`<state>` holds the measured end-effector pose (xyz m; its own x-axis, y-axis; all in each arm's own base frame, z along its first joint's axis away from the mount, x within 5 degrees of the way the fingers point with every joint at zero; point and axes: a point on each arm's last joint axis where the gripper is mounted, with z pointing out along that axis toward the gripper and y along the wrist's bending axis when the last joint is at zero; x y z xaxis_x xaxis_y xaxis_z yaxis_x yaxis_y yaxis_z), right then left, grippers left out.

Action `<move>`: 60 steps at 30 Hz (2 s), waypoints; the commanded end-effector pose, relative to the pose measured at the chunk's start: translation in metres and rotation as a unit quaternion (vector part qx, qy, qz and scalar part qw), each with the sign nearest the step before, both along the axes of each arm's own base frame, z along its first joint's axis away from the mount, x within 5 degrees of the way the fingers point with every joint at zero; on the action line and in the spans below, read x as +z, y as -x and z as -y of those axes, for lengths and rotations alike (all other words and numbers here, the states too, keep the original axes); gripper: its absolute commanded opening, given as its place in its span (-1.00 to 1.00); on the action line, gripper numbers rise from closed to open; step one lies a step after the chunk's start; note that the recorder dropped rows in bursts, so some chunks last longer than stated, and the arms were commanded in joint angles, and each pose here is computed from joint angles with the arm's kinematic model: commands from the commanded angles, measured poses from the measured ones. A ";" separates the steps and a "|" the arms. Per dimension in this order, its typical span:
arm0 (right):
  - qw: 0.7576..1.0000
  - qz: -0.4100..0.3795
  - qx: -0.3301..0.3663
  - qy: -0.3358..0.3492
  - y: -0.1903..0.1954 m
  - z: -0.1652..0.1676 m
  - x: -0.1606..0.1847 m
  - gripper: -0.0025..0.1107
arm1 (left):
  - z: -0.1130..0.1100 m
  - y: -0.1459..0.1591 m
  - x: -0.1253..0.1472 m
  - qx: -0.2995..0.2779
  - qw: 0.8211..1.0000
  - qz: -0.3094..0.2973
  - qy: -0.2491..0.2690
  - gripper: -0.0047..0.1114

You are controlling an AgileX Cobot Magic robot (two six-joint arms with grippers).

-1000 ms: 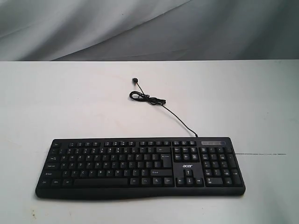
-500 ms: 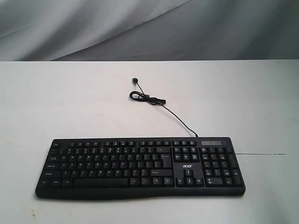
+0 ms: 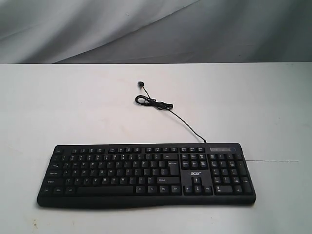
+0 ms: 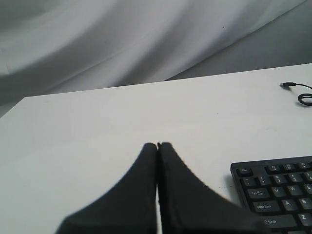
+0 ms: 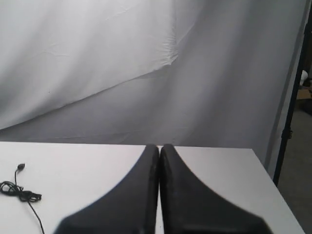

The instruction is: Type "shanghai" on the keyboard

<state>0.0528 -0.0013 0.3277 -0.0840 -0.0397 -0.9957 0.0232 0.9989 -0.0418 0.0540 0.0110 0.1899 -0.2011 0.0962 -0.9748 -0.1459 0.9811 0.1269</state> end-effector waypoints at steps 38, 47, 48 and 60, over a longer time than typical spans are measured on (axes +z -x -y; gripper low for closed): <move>0.825 -0.324 0.446 0.127 -0.172 -0.261 -0.042 -0.96 | 0.001 0.000 0.000 -0.004 1.000 0.005 0.002 -0.92; 0.792 -0.338 0.484 0.158 -0.196 -0.328 -0.053 -0.96 | 0.001 0.000 0.000 -0.004 1.000 0.005 0.002 -0.92; 0.789 -0.338 0.488 0.158 -0.198 -0.335 -0.057 -0.96 | 0.001 0.000 0.000 -0.004 1.000 0.005 0.002 -0.92; 0.772 -0.325 0.520 0.166 -0.206 -0.385 -0.118 -0.96 | 0.001 0.000 0.000 -0.004 1.000 0.005 0.002 -0.92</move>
<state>0.2600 0.3752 0.2181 -0.3316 -0.6693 -0.6649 -0.9114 0.4092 0.0426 0.0540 0.0110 0.1899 -0.2011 0.0962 -0.9748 -0.1459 0.9811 0.1269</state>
